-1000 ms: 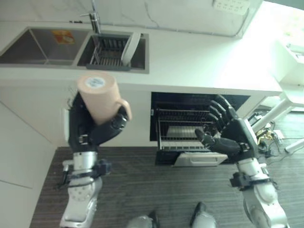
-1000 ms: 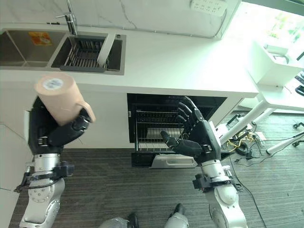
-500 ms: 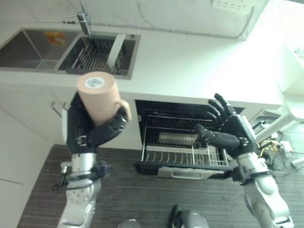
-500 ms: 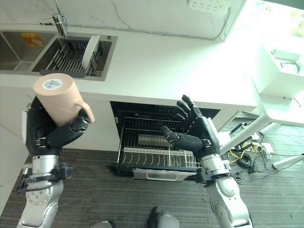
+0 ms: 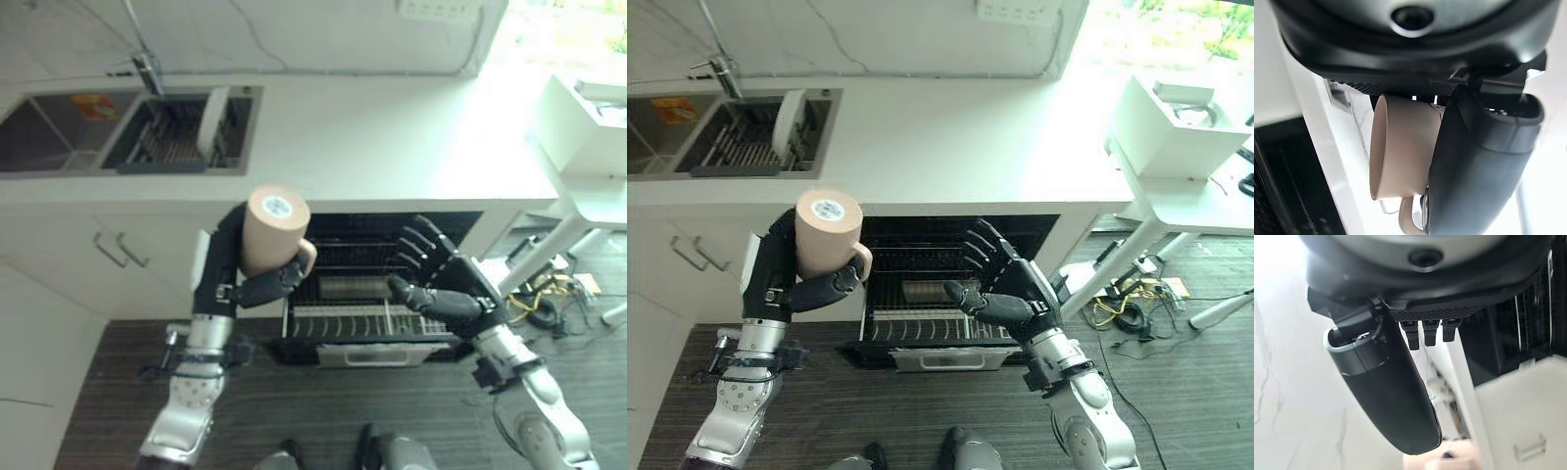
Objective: Place the dishes in the dishwasher.
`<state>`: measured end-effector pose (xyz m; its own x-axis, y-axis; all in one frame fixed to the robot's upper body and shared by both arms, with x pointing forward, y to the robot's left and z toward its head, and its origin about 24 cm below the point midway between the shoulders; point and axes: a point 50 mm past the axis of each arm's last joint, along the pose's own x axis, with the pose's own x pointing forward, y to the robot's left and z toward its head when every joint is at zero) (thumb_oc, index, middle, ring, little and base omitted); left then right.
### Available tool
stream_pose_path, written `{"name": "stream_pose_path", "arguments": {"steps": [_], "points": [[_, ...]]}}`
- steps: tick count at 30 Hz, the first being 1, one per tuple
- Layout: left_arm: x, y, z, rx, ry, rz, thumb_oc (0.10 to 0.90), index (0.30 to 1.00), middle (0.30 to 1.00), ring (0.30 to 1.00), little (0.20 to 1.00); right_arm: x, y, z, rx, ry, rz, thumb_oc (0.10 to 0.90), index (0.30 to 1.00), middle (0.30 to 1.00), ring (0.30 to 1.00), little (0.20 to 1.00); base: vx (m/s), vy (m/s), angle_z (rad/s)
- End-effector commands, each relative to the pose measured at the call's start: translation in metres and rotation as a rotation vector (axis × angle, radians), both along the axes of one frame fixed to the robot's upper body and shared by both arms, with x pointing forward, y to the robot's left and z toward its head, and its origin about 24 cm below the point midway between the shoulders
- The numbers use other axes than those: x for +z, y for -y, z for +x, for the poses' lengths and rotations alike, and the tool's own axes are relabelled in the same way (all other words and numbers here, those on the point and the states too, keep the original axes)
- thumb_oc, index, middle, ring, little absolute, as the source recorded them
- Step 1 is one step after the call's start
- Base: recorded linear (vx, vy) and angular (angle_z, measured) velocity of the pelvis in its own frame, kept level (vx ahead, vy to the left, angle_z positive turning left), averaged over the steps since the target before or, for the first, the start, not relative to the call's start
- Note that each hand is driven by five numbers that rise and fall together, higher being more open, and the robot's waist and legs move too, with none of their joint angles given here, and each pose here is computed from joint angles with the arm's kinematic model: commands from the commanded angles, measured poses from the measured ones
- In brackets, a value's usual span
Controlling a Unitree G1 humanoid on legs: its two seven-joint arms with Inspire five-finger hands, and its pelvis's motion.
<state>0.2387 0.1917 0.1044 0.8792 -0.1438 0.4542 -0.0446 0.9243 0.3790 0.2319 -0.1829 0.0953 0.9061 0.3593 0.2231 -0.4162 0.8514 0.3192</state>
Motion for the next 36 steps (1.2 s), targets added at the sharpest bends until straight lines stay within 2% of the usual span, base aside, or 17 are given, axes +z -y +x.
{"name": "stream_pose_path", "arguments": {"steps": [1,13,22,36], "points": [[0.042,0.02,0.003,-0.103,0.26,0.078,0.4,0.3,0.3,0.3,0.3,0.039,-0.006,0.01,0.064,0.205,0.123,0.8,0.9,0.9,0.9,0.9,0.05,0.044,0.04],[0.024,0.035,0.015,-0.093,0.265,0.254,0.4,0.3,0.3,0.3,0.3,0.041,-0.026,0.017,0.159,0.19,0.152,0.8,0.9,0.9,0.9,0.9,0.05,0.012,-0.05],[0.021,0.043,0.017,-0.096,0.27,0.239,0.4,0.3,0.3,0.3,0.3,0.028,-0.04,0.02,0.212,0.096,0.128,0.8,0.9,0.9,0.9,0.9,0.02,0.004,-0.04],[0.019,0.047,0.017,-0.101,0.261,0.21,0.4,0.3,0.3,0.3,0.3,0.017,-0.055,0.018,0.253,0.018,0.216,0.8,0.9,0.9,0.9,0.9,0.0,0.0,0.0]]}}
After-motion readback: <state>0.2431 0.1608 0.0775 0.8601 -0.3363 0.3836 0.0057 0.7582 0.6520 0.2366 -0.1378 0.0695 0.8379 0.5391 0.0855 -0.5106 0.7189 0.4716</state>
